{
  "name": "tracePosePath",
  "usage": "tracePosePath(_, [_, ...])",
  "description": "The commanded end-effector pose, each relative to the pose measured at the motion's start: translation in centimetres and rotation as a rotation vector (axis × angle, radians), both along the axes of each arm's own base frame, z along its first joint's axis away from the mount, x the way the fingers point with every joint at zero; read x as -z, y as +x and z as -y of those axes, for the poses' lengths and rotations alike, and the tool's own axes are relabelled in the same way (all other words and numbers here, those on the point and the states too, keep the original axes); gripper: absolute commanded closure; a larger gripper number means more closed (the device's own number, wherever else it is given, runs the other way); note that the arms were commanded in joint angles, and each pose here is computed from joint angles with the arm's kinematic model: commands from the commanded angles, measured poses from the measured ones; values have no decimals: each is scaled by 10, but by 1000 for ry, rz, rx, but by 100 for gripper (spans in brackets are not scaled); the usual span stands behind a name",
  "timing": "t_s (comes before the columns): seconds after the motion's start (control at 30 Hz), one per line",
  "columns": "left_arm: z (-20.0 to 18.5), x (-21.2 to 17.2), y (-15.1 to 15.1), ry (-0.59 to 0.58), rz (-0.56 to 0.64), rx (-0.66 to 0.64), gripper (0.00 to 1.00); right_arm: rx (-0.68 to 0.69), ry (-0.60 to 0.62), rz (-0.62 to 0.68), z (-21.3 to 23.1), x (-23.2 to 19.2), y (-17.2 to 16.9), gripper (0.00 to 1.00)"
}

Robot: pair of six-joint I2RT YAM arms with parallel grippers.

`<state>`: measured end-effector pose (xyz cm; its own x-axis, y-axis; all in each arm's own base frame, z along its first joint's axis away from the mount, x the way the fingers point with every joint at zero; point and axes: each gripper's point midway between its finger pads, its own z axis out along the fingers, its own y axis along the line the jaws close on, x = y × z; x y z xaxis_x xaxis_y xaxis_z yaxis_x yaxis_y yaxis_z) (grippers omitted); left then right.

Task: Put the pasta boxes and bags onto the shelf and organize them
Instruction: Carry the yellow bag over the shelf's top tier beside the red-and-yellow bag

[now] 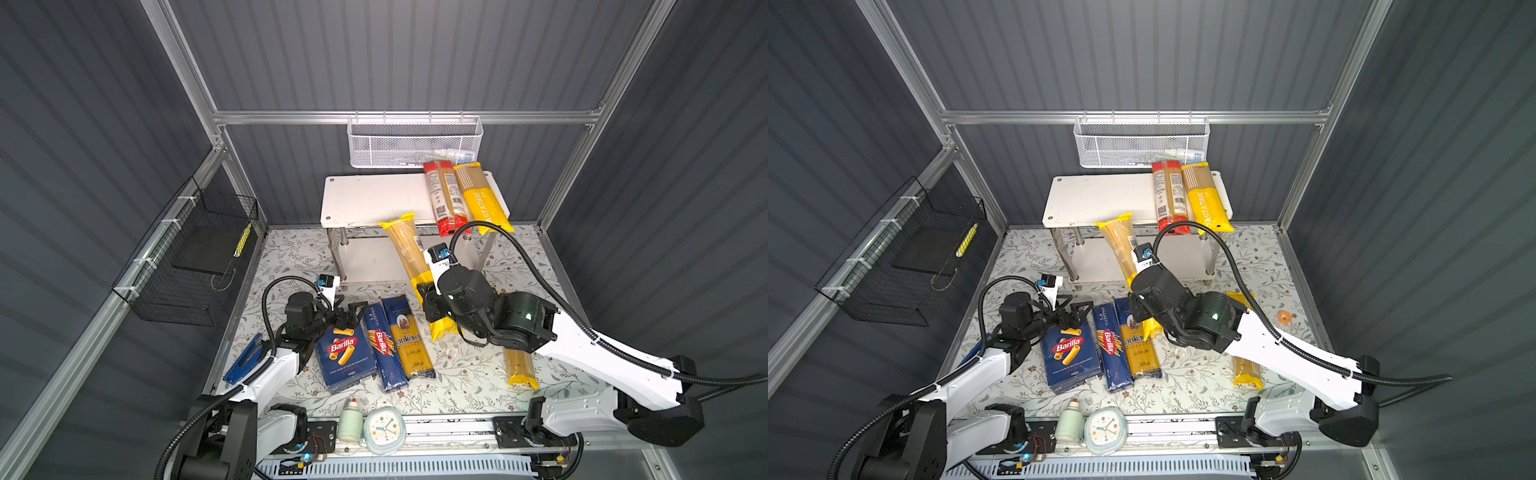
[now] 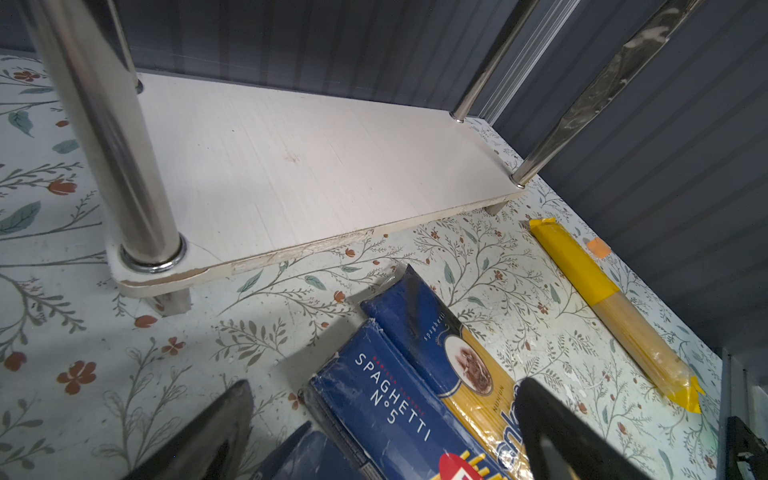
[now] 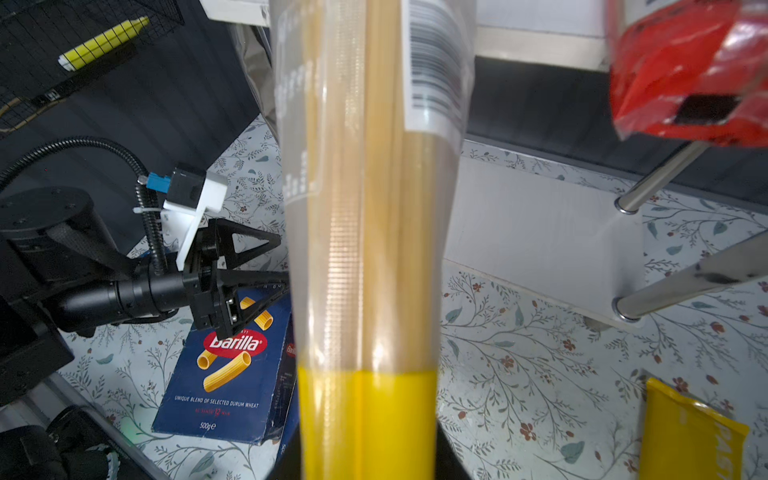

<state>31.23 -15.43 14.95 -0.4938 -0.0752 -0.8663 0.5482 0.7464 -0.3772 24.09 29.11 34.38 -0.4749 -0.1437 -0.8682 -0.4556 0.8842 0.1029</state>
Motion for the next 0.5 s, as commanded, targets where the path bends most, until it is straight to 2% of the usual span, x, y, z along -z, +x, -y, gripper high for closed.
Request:
tracePosePath(0.0, [1,2,-2,-9,2,0,1,37,140,121,5,-62,17,100])
tracePosePath(0.47, [0,7,0,2,-10,-10,1,62,170,231,-1,-119,74,100])
